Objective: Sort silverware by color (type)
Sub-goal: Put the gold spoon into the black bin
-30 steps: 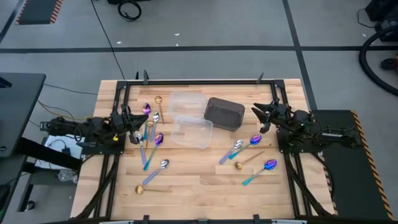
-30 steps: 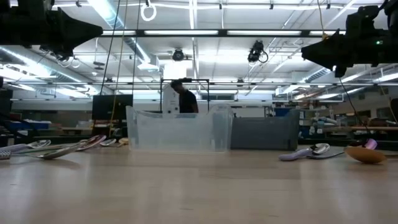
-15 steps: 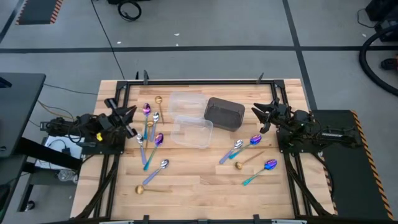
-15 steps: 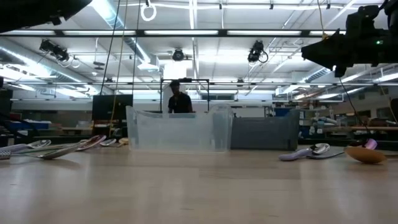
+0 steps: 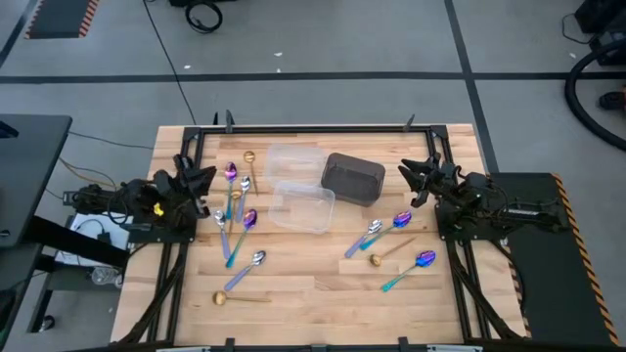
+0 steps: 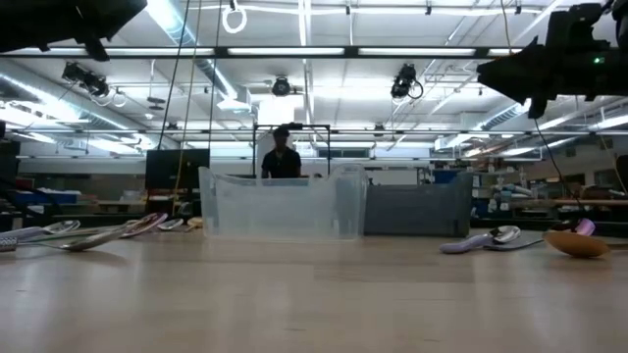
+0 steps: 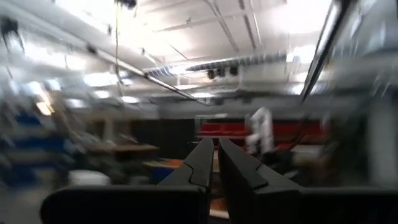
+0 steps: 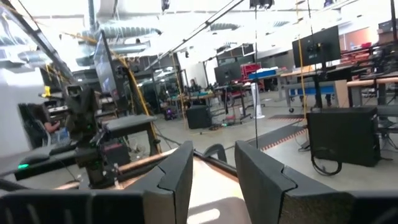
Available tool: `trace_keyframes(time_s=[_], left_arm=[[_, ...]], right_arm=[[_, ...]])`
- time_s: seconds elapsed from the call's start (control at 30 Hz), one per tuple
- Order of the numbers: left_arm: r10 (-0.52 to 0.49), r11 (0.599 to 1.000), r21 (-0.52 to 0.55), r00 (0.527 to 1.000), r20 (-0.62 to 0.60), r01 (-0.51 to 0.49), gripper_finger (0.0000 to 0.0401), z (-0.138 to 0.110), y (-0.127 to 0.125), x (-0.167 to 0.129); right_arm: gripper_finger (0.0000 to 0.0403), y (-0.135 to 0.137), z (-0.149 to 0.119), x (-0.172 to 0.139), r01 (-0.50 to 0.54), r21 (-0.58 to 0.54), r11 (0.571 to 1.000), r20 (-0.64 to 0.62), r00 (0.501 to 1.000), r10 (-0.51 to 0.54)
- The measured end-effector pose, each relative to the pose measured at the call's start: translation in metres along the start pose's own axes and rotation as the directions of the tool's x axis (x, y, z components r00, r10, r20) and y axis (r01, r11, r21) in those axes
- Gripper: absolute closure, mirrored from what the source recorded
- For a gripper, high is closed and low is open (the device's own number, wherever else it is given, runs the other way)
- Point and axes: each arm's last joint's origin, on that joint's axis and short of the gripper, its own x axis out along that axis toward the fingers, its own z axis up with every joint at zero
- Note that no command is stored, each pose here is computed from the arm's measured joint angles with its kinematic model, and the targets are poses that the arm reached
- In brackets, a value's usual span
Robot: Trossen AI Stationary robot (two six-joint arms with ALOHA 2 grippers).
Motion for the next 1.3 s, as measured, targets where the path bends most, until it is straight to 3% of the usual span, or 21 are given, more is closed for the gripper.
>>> trace_keyframes(time_s=[0.07,0.13,0.3,0.47,0.73,0.9,1.1,1.3], left_arm=[[0.000,0.996,-0.093,1.000,-0.001,0.000,0.0367,0.000,0.000,0.000],[0.002,0.993,-0.115,1.000,0.005,-0.001,0.0367,0.001,0.000,0.000],[0.005,0.998,0.058,1.000,0.013,-0.006,0.0367,0.001,0.000,0.000],[0.002,0.999,-0.053,1.000,0.003,-0.002,0.0367,0.000,0.000,0.000],[0.003,0.983,-0.178,0.964,-0.264,-0.052,0.0367,-0.028,-0.008,0.004],[0.004,0.983,-0.168,0.926,-0.378,-0.073,0.0367,-0.037,-0.013,0.009],[0.006,0.988,-0.135,0.903,-0.429,-0.071,0.0367,-0.036,-0.018,0.018],[-0.021,0.990,-0.129,0.872,-0.489,-0.049,0.0347,-0.038,-0.023,0.023]], right_arm=[[0.0273,0.000,0.002,0.000,-0.006,0.020,1.000,0.020,1.000,0.005],[0.0273,0.000,0.003,0.000,-0.008,0.054,0.999,0.031,0.999,0.006],[0.0273,0.002,0.000,0.000,-0.051,0.105,0.993,0.000,0.999,0.052],[0.0273,0.004,-0.008,0.002,-0.117,0.116,0.986,-0.093,0.987,0.128],[0.0273,0.005,-0.027,0.007,-0.076,0.152,0.985,-0.278,0.954,0.116],[0.0273,0.010,-0.026,0.013,-0.066,0.131,0.989,-0.395,0.912,0.113],[0.0273,0.021,-0.023,0.023,-0.097,0.115,0.989,-0.478,0.867,0.141],[0.0273,0.037,-0.020,0.031,-0.120,0.047,0.992,-0.629,0.768,0.123]])
